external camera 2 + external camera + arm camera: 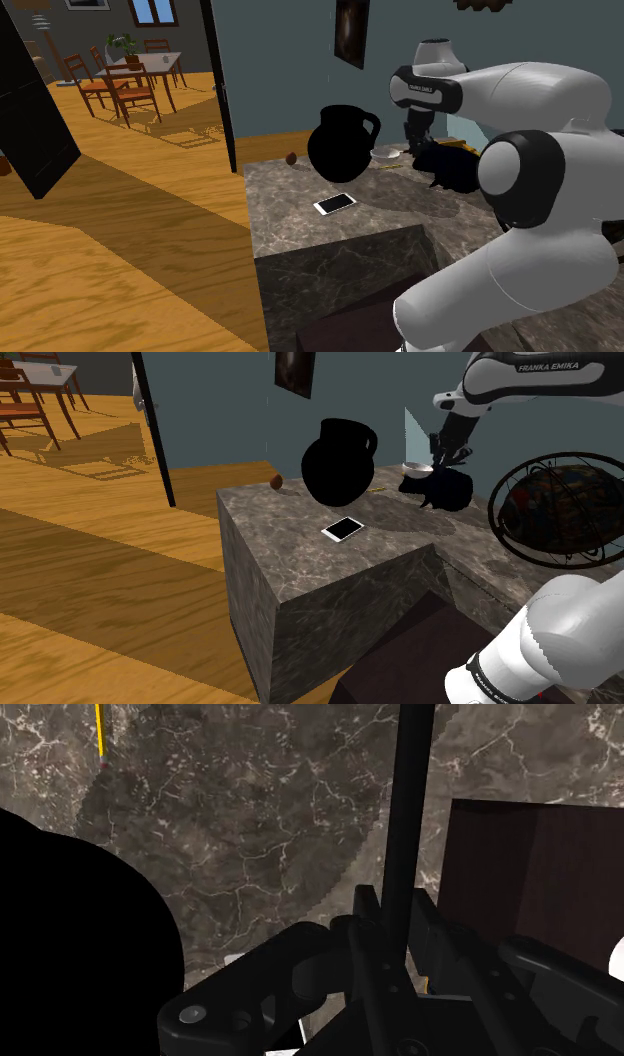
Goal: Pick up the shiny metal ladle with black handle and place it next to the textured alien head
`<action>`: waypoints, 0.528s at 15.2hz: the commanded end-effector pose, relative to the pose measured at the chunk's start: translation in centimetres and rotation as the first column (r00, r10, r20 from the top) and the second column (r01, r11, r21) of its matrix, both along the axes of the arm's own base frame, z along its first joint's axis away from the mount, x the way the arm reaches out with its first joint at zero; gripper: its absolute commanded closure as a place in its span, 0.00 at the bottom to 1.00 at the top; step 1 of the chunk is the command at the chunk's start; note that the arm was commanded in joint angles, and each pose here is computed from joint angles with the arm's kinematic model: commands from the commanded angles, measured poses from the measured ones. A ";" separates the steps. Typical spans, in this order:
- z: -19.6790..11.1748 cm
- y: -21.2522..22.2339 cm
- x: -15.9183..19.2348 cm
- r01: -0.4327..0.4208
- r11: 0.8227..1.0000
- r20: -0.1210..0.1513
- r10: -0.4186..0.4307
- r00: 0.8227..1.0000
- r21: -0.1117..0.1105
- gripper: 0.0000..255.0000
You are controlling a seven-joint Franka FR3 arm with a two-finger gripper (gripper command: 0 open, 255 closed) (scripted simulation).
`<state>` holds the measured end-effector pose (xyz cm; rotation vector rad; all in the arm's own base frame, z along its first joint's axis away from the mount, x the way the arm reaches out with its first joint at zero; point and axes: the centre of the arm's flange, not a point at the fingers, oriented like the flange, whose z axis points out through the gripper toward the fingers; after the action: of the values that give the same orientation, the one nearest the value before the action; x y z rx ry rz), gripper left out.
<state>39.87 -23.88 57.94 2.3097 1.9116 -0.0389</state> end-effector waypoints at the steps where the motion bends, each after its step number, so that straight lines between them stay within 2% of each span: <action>1: 0.1 -2.3 -1.7 -0.001 1.000 0.000 0.001 1.000 0.000 1.00; 8: 0.1 -10.0 -6.8 -0.001 1.000 0.000 0.001 1.000 0.000 1.00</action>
<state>33.89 -32.75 58.06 2.3100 1.9115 -0.0388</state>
